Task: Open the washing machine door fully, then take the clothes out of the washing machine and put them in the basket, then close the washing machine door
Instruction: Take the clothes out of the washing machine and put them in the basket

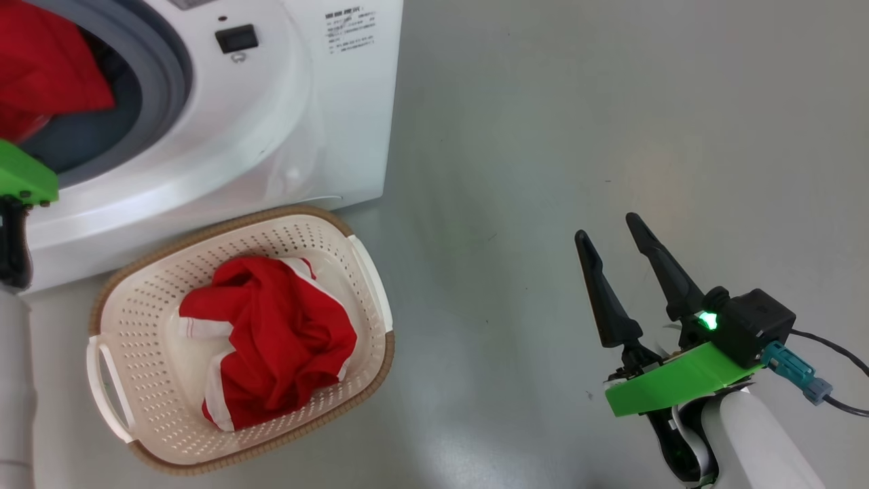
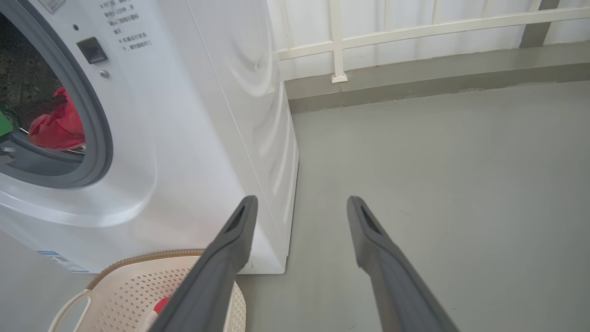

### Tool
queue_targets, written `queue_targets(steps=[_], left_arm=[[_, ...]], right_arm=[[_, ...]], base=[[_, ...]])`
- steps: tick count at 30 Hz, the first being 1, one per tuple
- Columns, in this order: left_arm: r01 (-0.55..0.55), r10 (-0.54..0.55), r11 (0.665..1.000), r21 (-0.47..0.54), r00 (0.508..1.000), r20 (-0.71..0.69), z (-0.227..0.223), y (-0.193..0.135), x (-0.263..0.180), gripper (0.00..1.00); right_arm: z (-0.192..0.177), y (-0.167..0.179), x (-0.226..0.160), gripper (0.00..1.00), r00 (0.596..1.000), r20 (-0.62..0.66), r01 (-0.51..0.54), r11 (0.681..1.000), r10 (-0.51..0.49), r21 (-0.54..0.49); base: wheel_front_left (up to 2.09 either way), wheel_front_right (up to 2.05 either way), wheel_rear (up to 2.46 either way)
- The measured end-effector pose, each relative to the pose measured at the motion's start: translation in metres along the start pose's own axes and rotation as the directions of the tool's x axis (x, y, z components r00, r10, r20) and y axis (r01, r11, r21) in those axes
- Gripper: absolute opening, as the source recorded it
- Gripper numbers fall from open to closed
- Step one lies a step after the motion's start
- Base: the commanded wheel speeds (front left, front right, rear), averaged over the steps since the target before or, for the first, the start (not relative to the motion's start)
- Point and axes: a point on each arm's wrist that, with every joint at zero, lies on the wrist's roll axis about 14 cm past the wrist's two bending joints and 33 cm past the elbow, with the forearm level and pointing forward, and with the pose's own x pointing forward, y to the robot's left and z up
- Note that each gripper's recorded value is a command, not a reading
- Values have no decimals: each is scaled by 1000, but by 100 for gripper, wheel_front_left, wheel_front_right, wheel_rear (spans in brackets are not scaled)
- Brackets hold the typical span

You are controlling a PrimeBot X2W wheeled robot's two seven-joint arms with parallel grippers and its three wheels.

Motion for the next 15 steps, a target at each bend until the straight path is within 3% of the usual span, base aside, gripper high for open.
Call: queue_targets(steps=[15], left_arm=[[17,-21,1000,22,980,197,49,-2,-56,0]], right_arm=[[23,9,-9,100,998,56,-21,1000,22,-11]], base=[[0,0,0]])
